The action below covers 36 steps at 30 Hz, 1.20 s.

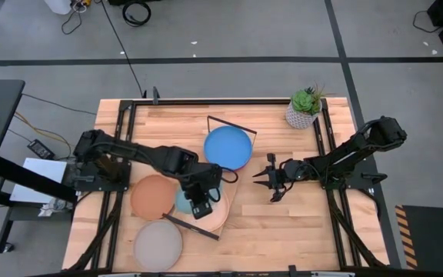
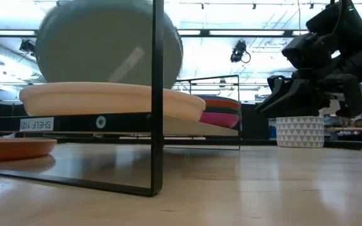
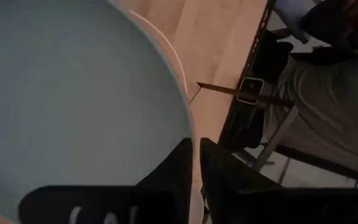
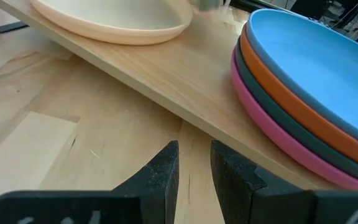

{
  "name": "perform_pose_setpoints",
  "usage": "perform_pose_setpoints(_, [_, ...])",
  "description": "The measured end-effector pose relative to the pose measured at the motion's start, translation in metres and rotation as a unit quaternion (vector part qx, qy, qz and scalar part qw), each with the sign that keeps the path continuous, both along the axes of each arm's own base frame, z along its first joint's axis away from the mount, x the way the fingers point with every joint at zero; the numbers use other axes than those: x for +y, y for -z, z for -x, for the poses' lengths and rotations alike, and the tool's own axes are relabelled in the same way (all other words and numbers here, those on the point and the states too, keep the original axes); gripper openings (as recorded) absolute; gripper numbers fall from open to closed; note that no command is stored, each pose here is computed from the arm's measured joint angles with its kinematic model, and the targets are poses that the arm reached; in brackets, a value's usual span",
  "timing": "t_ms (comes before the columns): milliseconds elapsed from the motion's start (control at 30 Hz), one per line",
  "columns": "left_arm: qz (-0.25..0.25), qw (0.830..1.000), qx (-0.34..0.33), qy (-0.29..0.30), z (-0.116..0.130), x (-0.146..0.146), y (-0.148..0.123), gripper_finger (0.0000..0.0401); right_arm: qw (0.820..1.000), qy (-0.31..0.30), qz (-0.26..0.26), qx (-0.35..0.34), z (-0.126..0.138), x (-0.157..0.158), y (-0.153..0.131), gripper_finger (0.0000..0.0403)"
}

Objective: Place and stack plates onto a shelf
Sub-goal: Stack the light blue plate on top of the light brown plate on the shelf, then stack the brown plate on top of the light blue plate on the shelf

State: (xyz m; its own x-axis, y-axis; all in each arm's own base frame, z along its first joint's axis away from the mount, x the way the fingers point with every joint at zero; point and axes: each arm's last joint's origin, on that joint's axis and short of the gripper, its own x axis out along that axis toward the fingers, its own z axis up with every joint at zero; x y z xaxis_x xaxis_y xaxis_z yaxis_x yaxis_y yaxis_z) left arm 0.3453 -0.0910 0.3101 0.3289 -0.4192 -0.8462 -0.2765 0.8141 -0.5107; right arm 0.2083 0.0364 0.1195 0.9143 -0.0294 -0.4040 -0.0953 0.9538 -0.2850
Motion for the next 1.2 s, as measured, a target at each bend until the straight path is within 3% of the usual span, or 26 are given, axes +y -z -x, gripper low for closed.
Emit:
perform_pose_setpoints(433, [-0.045, 0.999, -0.018, 0.001, -0.001, 0.003, 0.0, 0.0041, 1.0, -0.001, 0.0, 0.001, 0.0, 0.0, 0.0, 0.0098])
perform_pose_setpoints(633, [-0.184, 0.981, 0.044, -0.03, 0.012, 0.016, 0.008, 0.0041, 1.0, -0.001, 0.0, 0.0, 0.0, 0.0, 0.0, 0.0098])
perform_pose_setpoints(700, [-0.208, 0.975, 0.062, -0.04, 0.015, 0.022, 0.009, 0.0041, 1.0, -0.001, 0.0, 0.0, 0.0, 0.0, 0.0, 0.0098])
perform_pose_setpoints(967, [-0.233, 0.97, 0.055, -0.037, 0.008, 0.037, 0.012, 0.0041, 1.0, 0.0, 0.0, 0.0, 0.0, 0.0, 0.0, 0.0098])
perform_pose_setpoints(1200, [-0.255, 0.963, 0.086, 0.034, 0.0, 0.033, 0.033, 0.0041, 1.0, 0.0, -0.001, 0.007, 0.001, 0.0, 0.001, 0.0098])
